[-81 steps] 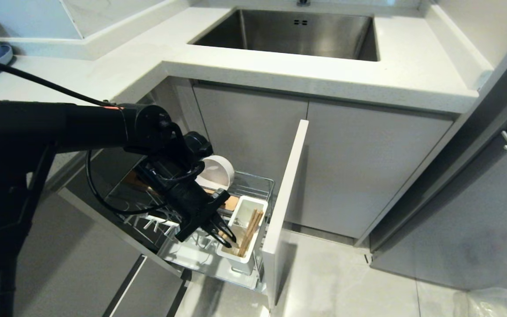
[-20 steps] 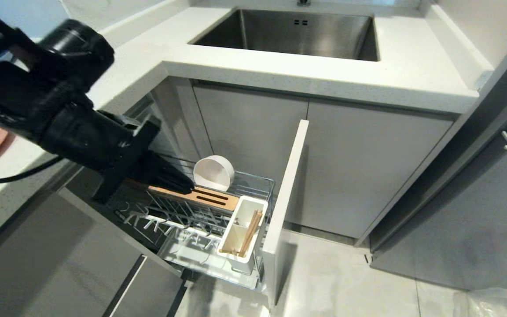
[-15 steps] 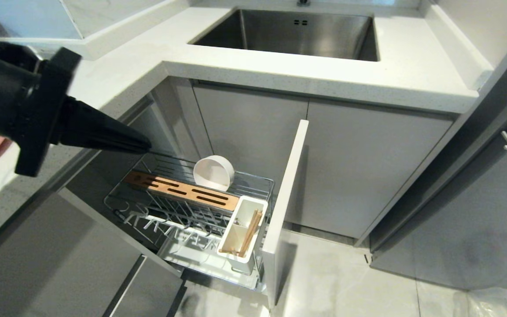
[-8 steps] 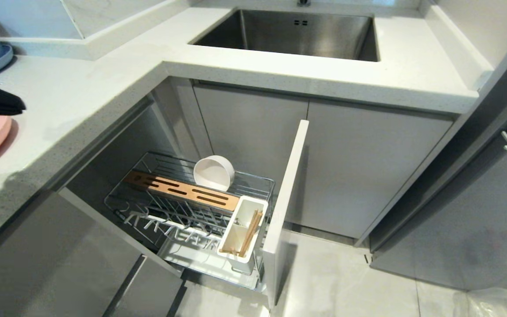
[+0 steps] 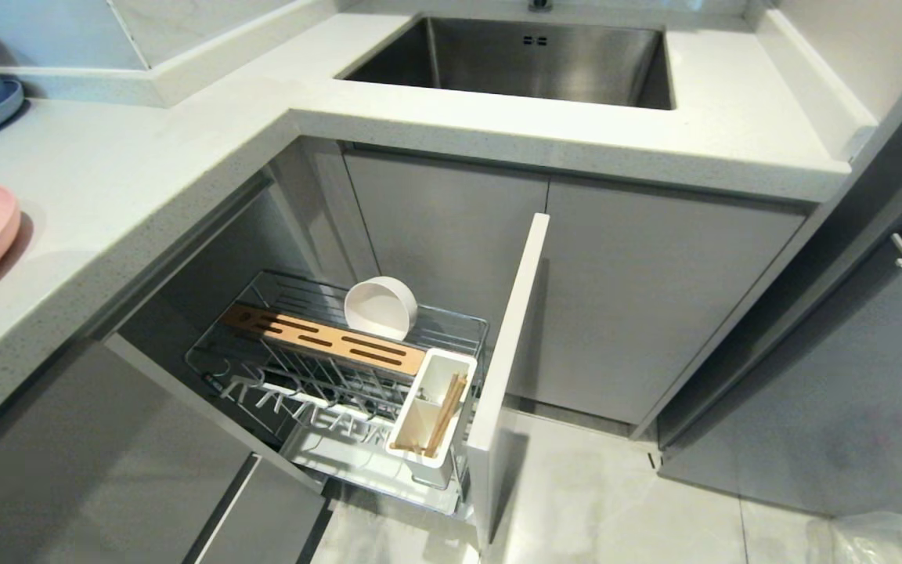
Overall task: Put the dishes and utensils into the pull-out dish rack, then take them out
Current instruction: Pick up the spoon and place it in the cupboard
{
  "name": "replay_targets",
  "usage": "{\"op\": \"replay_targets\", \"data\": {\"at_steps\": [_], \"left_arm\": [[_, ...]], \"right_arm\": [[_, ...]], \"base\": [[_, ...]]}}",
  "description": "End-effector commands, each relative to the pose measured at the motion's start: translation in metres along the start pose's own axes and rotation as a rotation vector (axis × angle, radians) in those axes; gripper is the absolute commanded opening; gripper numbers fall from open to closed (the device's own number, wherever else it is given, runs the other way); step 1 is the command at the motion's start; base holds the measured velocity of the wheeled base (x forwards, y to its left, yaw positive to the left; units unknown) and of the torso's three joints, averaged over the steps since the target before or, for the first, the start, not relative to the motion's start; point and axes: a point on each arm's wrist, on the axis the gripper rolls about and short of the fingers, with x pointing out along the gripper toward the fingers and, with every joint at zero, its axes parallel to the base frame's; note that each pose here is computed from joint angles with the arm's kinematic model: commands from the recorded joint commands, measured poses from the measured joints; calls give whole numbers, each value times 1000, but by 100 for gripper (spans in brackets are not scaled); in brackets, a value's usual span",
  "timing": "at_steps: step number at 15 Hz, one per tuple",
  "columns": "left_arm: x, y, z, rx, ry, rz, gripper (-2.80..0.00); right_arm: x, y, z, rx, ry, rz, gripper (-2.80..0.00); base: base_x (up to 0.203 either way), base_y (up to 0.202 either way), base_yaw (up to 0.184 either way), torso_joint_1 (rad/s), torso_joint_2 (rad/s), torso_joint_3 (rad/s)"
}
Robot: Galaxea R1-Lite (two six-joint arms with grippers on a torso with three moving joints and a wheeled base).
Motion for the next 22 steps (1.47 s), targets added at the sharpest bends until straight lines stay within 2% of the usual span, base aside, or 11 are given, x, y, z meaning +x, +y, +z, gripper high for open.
{"op": "replay_targets", "data": {"at_steps": [1, 2, 4, 7, 10, 14, 22], "left_arm": [[2, 9, 1, -37, -14, 102, -280], [11, 12, 1, -47, 7, 142, -280], [31, 14, 0, -61, 82, 163, -280], [58, 21, 5, -117, 181, 103, -280], [84, 30, 10, -158, 244, 91, -280], [98, 31, 13, -175, 280, 44, -280], [107, 32, 9, -186, 348, 18, -280]], "right_arm": [[0, 0, 0, 0, 2, 0, -280], [0, 0, 0, 0, 2, 0, -280], [0, 0, 0, 0, 2, 0, -280], [0, 0, 0, 0, 2, 0, -280], [0, 0, 0, 0, 2, 0, -280], [0, 0, 0, 0, 2, 0, -280], [0, 0, 0, 0, 2, 0, -280]], "base": [[0, 0, 0, 0, 0, 0], [0, 0, 0, 0, 0, 0], [0, 0, 0, 0, 0, 0], [0, 0, 0, 0, 0, 0], [0, 0, 0, 0, 0, 0], [0, 0, 0, 0, 0, 0], [0, 0, 0, 0, 0, 0]]}}
